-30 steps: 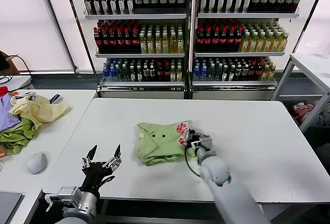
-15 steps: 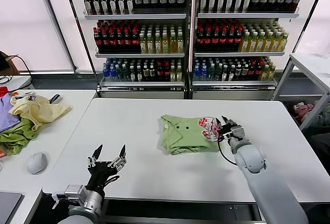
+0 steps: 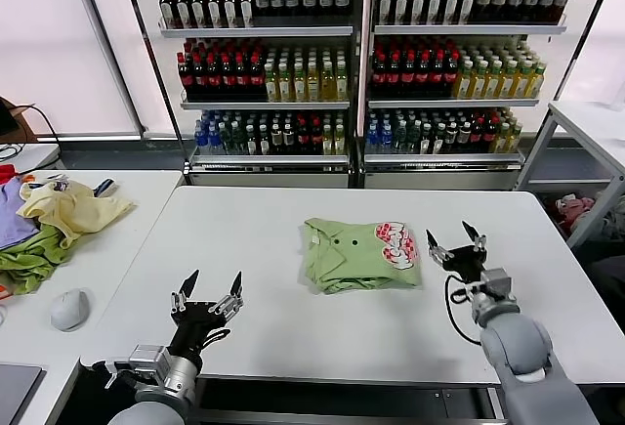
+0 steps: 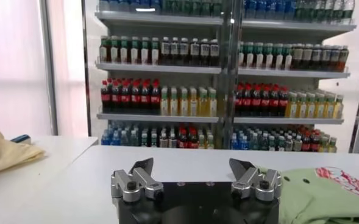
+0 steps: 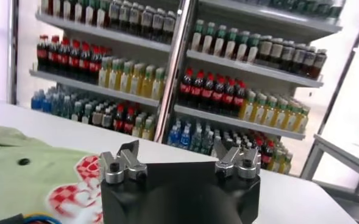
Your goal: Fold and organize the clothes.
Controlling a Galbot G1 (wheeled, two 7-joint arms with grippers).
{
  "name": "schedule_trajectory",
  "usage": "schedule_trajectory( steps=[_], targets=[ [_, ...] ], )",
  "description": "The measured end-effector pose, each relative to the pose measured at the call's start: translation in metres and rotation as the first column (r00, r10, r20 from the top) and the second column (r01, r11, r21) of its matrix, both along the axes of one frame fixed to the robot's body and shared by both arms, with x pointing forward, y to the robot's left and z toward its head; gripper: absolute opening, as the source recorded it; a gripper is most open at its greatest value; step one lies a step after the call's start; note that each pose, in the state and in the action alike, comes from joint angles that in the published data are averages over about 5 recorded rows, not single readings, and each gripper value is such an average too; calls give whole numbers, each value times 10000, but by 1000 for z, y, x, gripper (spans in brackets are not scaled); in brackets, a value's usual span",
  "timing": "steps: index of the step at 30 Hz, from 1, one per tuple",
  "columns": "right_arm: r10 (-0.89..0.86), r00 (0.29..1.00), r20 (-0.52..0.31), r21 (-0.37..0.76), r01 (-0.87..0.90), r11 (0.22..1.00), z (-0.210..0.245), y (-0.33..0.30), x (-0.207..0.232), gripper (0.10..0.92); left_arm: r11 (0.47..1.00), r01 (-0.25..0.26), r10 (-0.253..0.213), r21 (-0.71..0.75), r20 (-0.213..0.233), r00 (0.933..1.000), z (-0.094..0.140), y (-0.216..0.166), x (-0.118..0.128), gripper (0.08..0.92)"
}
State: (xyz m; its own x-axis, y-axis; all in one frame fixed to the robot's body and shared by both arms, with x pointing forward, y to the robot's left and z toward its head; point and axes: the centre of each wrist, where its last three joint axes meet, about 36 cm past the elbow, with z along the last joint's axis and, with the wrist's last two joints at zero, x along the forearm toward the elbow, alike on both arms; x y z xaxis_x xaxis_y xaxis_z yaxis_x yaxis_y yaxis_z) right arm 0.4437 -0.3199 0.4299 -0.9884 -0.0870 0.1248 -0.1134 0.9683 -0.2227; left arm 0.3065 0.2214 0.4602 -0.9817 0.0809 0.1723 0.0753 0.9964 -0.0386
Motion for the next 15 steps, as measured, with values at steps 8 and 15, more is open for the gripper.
schedule_trajectory(
  steps=[8, 15],
  targets=[
    [-34, 9996, 271, 467, 21, 9989, 2, 2, -64, 822, 9999, 10, -12, 107, 190, 9998, 0, 0, 3, 823],
    [-299, 9980, 551, 495, 271, 9984, 7, 10, -97, 823, 9999, 45, -48, 100, 250, 9997, -1, -2, 3, 823]
  ],
)
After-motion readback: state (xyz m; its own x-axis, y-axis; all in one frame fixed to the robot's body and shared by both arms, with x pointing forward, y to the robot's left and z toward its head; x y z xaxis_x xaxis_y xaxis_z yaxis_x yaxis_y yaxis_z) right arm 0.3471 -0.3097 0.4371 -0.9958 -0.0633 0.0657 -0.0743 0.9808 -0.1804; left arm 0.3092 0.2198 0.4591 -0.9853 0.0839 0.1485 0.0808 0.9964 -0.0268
